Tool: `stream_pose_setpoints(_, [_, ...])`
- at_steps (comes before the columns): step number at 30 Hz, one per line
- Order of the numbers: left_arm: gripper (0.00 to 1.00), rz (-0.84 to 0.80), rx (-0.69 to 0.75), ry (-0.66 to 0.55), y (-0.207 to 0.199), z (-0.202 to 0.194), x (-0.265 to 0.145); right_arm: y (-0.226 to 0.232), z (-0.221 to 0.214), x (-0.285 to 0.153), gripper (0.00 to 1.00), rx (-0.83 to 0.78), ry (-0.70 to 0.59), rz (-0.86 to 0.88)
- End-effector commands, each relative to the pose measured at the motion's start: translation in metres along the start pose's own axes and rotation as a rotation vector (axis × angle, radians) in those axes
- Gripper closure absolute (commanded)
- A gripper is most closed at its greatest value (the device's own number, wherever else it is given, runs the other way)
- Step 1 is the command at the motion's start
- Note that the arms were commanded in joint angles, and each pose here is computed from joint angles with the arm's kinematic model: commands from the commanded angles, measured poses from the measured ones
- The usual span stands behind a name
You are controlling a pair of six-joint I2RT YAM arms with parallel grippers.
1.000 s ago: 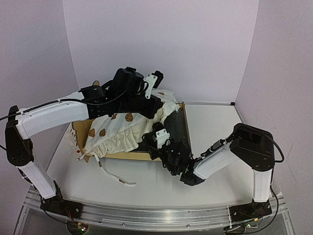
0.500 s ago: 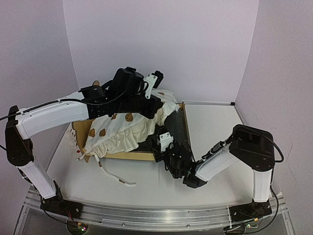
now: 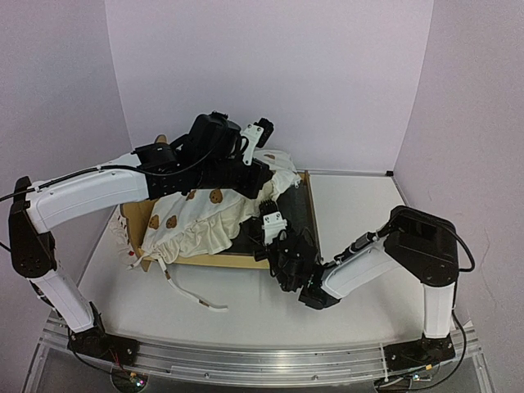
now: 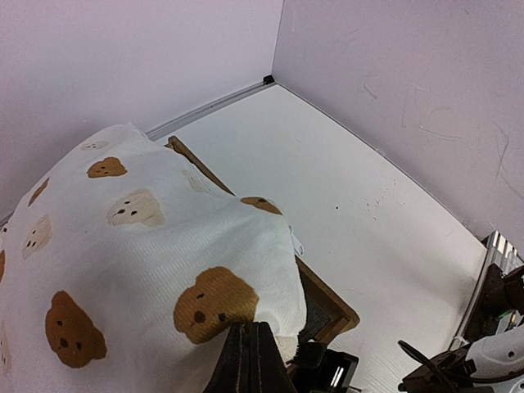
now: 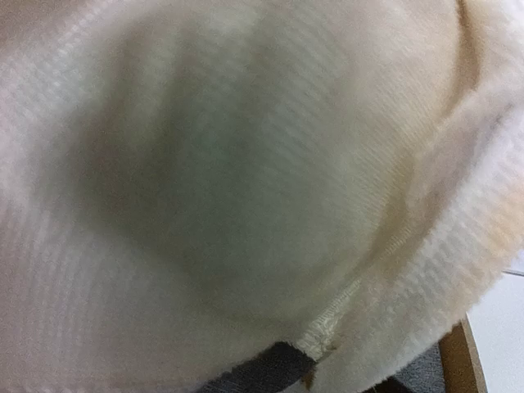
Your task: Set up the pet bed
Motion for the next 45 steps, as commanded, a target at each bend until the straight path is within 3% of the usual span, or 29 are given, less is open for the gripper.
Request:
stream_pose_setpoints(1, [1.0, -0.043, -0.005, -0.103, -0.012, 0.033, -0.018, 0.001, 0.012, 0.011, 0.41, 0.002, -0.036, -0.065])
stream_pose_setpoints(5, [1.0, -0.039, -0.005, -0.103, -0.011, 0.032, -0.018, -0.004, 0.009, 0.016, 0.53, 0.015, -0.032, -0.087])
stream_pose_setpoints(10, [1.0, -0.035, -0.007, -0.104, -0.01, 0.032, -0.018, -0.009, 0.003, 0.012, 0.96, 0.017, -0.02, -0.061])
stream_pose_setpoints(11, [1.0, -0.034, -0.007, -0.104, -0.01, 0.032, -0.018, -0.009, 0.002, 0.009, 1.0, 0.021, -0.02, -0.043])
stream_pose_setpoints(31, [1.0, -0.017, -0.007, -0.096, -0.007, 0.026, -0.015, -0.02, 0.018, -0.053, 1.0, 0.064, 0.016, 0.354])
stream_pose_setpoints(39, [1.0, -0.011, -0.008, -0.089, -0.006, 0.023, -0.013, -0.02, 0.031, -0.064, 1.0, 0.112, 0.156, 0.448])
stream_pose_setpoints(45, [1.0, -0.013, -0.008, -0.087, -0.006, 0.021, -0.011, -0.027, 0.054, -0.079, 1.0, 0.234, 0.247, 0.502])
Point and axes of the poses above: each gripper's point midway between its finger pads, its own x axis out along the fingers, its own y axis along the line the jaws close on, z = x × y, the point moved 5 cm from there along -x, back along the fingers, and after that the axes turned 3 degrees about -x, right-handed, at the moved point
